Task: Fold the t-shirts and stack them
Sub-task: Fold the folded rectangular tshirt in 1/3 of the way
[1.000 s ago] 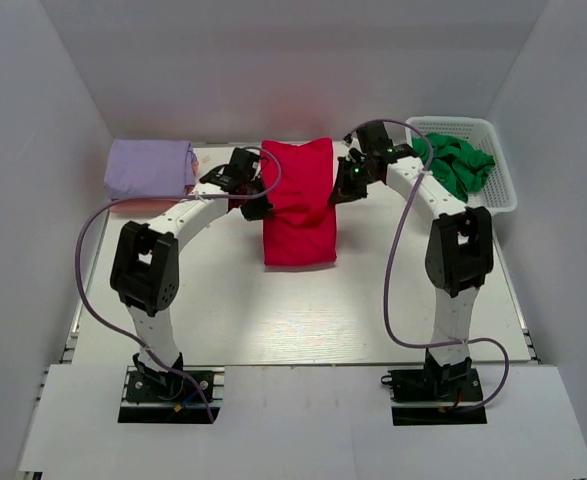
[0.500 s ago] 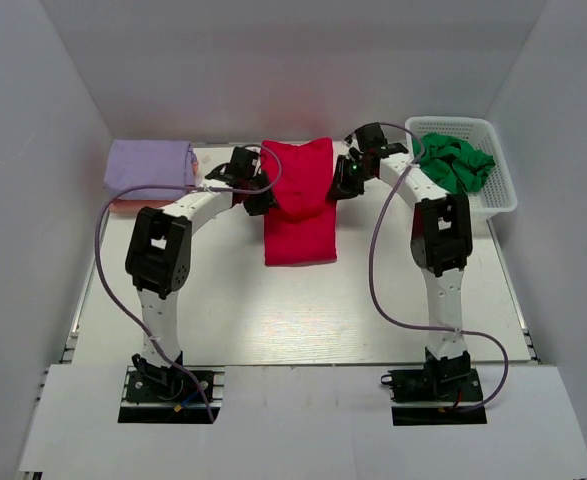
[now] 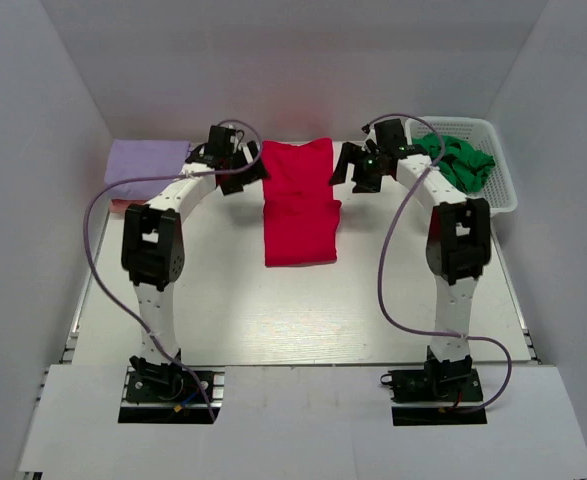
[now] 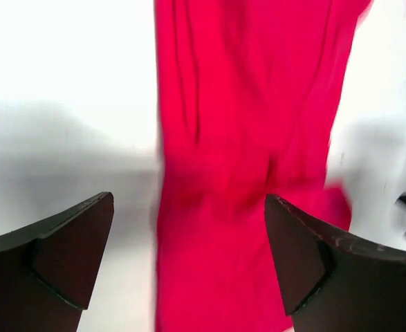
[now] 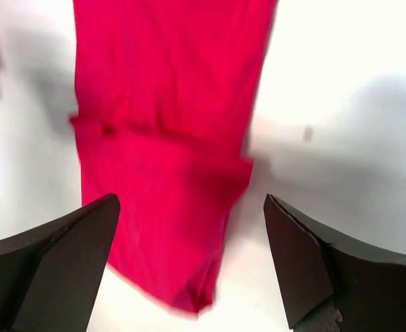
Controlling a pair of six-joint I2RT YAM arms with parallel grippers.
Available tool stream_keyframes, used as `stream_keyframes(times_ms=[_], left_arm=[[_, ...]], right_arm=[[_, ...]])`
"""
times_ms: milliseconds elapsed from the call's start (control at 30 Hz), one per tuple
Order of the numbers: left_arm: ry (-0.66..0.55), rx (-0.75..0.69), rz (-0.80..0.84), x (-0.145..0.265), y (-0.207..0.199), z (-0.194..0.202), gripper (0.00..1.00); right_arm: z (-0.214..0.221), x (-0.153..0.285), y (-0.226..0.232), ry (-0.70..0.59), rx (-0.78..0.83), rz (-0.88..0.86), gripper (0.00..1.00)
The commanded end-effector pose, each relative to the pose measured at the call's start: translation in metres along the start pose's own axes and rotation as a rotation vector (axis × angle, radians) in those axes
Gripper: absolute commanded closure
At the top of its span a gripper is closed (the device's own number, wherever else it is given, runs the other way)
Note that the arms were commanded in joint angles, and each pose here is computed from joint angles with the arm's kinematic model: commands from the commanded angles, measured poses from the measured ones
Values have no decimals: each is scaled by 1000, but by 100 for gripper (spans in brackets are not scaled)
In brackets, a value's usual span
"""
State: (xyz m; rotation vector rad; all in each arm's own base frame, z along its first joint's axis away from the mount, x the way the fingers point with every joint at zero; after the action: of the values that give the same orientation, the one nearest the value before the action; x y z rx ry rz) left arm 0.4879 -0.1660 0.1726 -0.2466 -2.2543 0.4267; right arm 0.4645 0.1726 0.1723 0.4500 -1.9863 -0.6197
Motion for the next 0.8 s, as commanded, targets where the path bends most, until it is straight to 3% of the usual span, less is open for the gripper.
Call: stream_keyframes(times_ms=[0, 33, 133, 233, 300, 467, 767], left_arm=[[60, -44, 83, 54, -13, 43, 0], [71, -32, 85, 61, -14, 53, 0], [102, -9, 108, 84, -5, 86, 0], [110, -7, 96, 101, 4, 105, 0], [141, 0, 24, 108, 13, 115, 0], [184, -8, -124, 125, 34, 138, 0], [206, 28, -171, 141, 46, 156, 0]], right_arm=[[33, 30, 9, 1, 78, 12, 10], [32, 46, 19, -56, 93, 9, 10], [61, 39, 10, 7, 74, 5, 10], [57, 30, 19, 24, 86, 10, 10], [67, 10, 14, 87, 81, 63, 11], [59, -17, 13, 103, 59, 184, 12], [65, -36, 40, 141, 83, 65, 34]])
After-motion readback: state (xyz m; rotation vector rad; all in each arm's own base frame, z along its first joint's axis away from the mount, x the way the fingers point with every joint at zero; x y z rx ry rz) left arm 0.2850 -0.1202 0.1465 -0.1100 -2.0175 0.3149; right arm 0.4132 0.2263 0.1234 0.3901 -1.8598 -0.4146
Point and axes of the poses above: each gripper's point midway between its finger pads, its own x axis back along the fingers, its own y axis along the line the jaws close on, z = x × y, the point moved 8 cm from there along x, back along the fingers, and after that the axes turned 8 degrees about -x, right-handed, at the moved point
